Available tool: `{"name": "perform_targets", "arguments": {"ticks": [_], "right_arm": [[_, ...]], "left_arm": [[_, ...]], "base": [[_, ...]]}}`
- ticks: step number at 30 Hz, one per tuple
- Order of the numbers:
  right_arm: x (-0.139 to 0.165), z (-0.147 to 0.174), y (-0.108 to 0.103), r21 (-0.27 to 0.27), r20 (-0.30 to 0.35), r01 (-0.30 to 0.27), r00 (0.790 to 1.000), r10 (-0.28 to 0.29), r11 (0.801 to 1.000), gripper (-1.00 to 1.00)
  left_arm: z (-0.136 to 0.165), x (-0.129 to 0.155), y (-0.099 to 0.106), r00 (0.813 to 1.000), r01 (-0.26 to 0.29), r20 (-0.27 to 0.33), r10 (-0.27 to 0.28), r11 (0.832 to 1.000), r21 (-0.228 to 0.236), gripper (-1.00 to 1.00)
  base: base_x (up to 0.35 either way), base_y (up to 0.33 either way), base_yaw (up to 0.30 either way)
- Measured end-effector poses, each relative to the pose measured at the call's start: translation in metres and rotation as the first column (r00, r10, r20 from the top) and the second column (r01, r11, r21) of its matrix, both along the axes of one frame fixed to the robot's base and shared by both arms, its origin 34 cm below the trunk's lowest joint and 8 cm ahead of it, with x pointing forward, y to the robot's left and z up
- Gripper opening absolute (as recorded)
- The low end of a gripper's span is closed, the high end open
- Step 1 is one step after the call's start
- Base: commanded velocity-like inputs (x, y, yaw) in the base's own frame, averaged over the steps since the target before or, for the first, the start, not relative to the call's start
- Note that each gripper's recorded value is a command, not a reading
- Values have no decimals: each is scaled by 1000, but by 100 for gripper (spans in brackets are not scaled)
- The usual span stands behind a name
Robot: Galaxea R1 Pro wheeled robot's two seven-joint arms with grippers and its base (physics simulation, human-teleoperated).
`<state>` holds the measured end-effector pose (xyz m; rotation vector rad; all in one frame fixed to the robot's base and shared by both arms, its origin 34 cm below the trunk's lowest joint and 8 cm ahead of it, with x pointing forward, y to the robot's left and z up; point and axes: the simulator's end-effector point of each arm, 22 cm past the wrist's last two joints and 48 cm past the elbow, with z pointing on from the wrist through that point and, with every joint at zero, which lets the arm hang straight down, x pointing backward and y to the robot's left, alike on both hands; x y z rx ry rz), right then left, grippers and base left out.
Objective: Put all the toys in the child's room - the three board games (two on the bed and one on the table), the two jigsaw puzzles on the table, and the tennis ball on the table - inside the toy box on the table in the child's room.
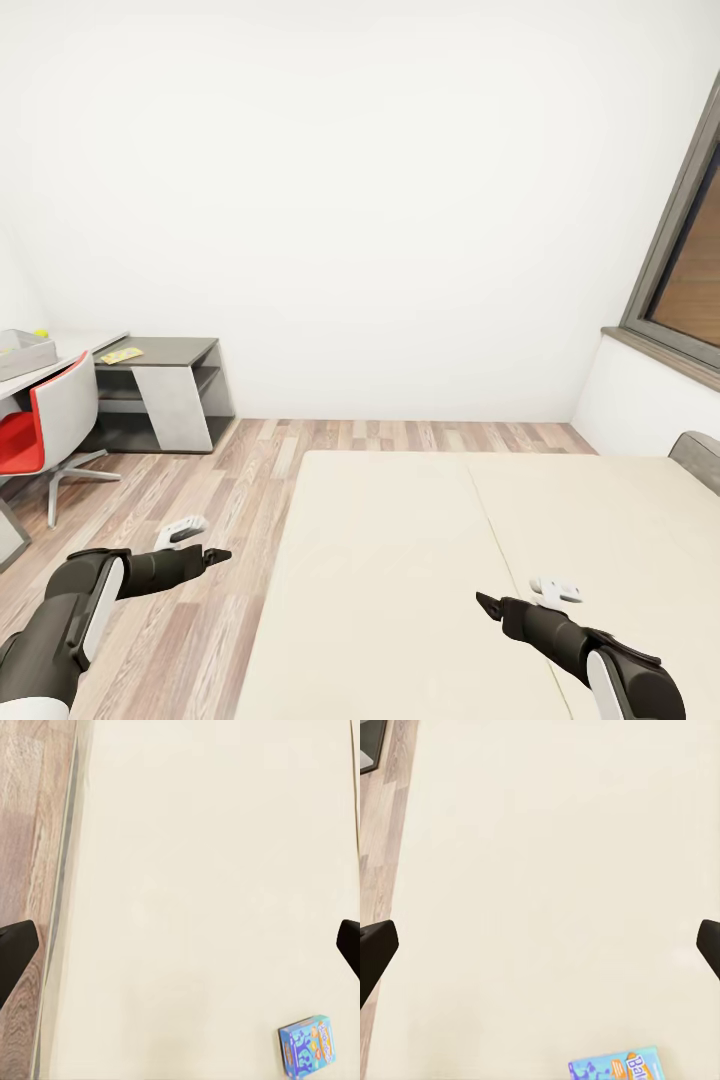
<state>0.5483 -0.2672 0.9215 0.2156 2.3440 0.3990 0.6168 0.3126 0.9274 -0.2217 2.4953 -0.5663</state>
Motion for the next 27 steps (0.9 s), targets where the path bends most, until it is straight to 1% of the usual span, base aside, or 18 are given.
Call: {"name": "perform_targets", "arguments": {"ticks": [18,27], "right_arm": [[0,0,0,0,0,0,1000,0,1000,100],[0,0,4,11,-1,2,1000,-2,1000,100]], "left_arm": [[0,0,0,1000,0,0,0,1000,0,100],[0,0,0,1000,-1,0,1,1000,0,100]], "base": [[-5,0,0],[0,0,0]]}}
